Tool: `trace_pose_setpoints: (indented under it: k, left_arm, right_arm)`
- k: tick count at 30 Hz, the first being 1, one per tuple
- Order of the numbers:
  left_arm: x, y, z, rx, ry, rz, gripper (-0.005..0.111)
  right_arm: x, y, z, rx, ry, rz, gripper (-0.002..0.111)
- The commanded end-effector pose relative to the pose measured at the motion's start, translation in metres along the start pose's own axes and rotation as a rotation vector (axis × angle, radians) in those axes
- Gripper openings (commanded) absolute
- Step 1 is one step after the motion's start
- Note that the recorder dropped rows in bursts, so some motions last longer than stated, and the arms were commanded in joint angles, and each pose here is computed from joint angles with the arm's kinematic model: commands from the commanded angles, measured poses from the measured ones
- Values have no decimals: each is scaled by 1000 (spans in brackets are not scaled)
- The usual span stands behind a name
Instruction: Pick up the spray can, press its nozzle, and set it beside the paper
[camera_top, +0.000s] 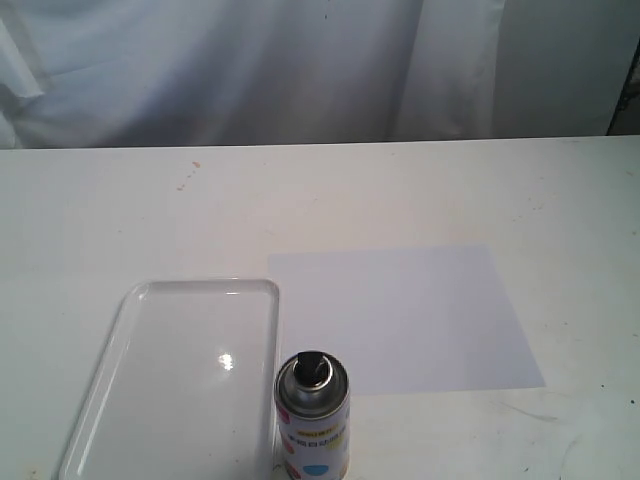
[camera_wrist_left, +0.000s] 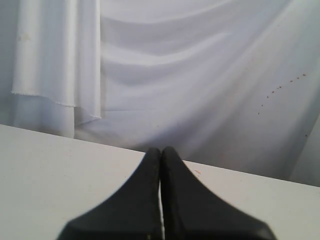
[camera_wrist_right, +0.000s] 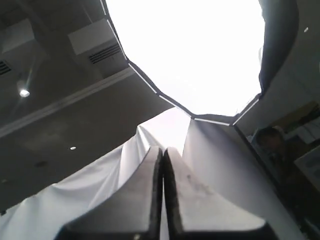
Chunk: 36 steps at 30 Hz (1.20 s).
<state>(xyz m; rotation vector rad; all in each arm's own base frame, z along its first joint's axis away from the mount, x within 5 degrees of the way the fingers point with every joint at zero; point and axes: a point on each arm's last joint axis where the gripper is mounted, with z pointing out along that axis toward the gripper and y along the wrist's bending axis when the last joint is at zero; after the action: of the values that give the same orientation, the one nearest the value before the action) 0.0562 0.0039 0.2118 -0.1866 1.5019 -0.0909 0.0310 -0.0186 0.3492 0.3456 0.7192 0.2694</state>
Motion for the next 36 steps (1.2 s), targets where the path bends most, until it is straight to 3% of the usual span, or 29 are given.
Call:
trace_pose_setpoints:
  k: [1,5,9,16,23,31,36]
  left_arm:
    - [1,0,0,7,-5,-12,0]
    - [1,0,0,7,-5,-12,0]
    - [1,0,0,7,-5,-12,0]
    - [1,0,0,7,-5,-12,0]
    - [1,0,0,7,-5,-13,0]
    - [1,0,0,7,-5,-13,0]
    - [1,0,0,7,-5,-11,0]
  right_arm:
    - [2,10,38,0,77,-46,0]
    - [54,11,62,-3,601,-186,0]
    - [112,-9,49,121,1064,-230,0]
    - [180,-14,-14,50,1428,-166,3]
    - [194,-1,-58,-150,1533,-149,23]
    - [196,28,-81,-485,1520,-154,68]
    - [207,46,-96,-763,1495,-245,76]
